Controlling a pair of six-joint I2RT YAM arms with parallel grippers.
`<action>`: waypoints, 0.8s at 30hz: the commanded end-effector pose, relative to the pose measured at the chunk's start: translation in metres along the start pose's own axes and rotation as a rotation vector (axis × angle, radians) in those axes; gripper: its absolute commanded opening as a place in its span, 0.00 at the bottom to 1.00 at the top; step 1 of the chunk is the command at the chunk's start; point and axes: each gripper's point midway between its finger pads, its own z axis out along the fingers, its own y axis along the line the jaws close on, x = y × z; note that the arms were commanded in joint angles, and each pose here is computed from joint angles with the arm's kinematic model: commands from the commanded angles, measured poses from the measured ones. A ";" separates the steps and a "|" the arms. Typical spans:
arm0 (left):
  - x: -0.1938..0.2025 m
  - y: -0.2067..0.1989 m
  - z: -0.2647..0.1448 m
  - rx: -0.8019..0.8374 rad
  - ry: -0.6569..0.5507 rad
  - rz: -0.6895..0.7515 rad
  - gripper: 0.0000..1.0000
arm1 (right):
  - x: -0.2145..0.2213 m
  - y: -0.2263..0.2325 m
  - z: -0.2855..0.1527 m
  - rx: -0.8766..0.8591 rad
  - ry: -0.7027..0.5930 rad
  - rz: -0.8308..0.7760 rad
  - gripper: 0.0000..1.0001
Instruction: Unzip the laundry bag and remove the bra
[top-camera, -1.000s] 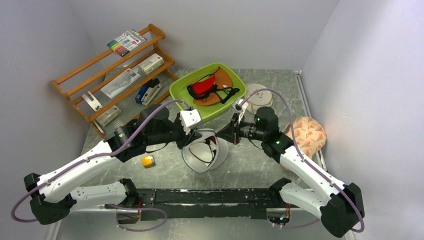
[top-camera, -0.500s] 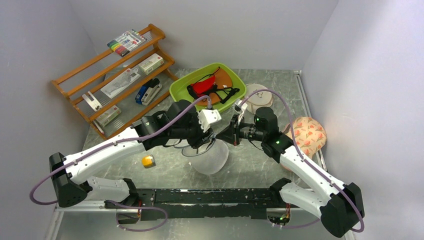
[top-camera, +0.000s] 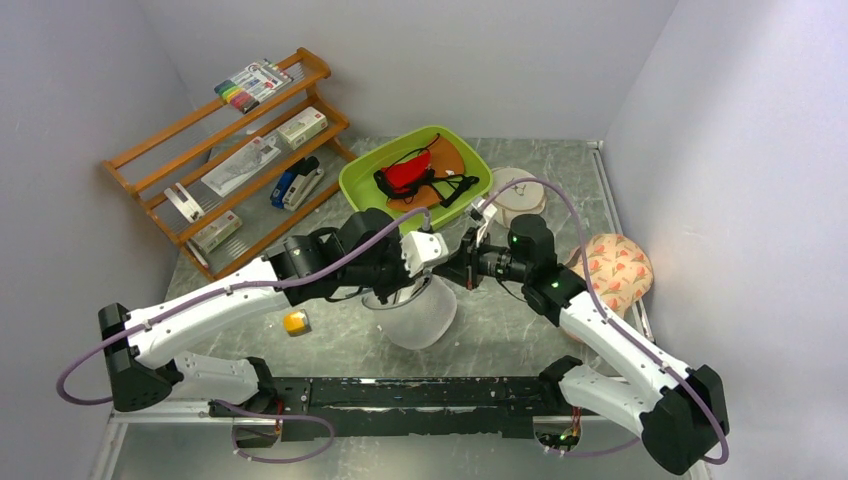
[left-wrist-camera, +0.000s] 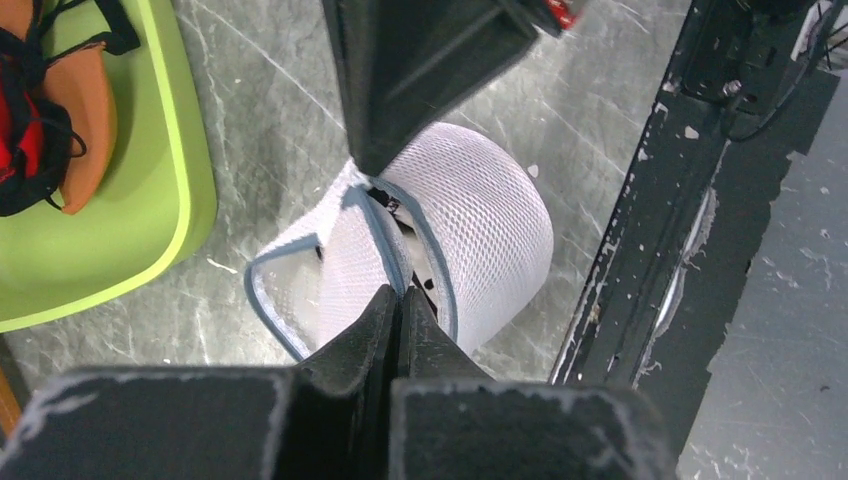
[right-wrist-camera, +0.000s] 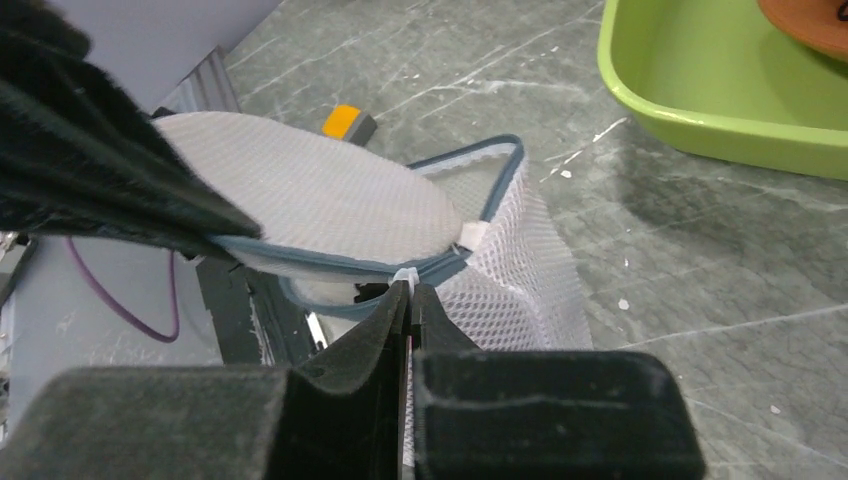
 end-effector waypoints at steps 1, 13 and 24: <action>-0.015 -0.015 -0.031 0.050 -0.040 0.029 0.07 | -0.005 -0.031 0.003 0.163 -0.037 0.052 0.00; -0.026 0.003 -0.059 -0.079 -0.079 -0.086 0.07 | 0.006 -0.047 0.017 0.213 0.073 0.112 0.11; -0.021 0.045 -0.051 -0.256 -0.006 -0.375 0.07 | -0.009 -0.035 -0.013 0.343 0.146 0.178 0.83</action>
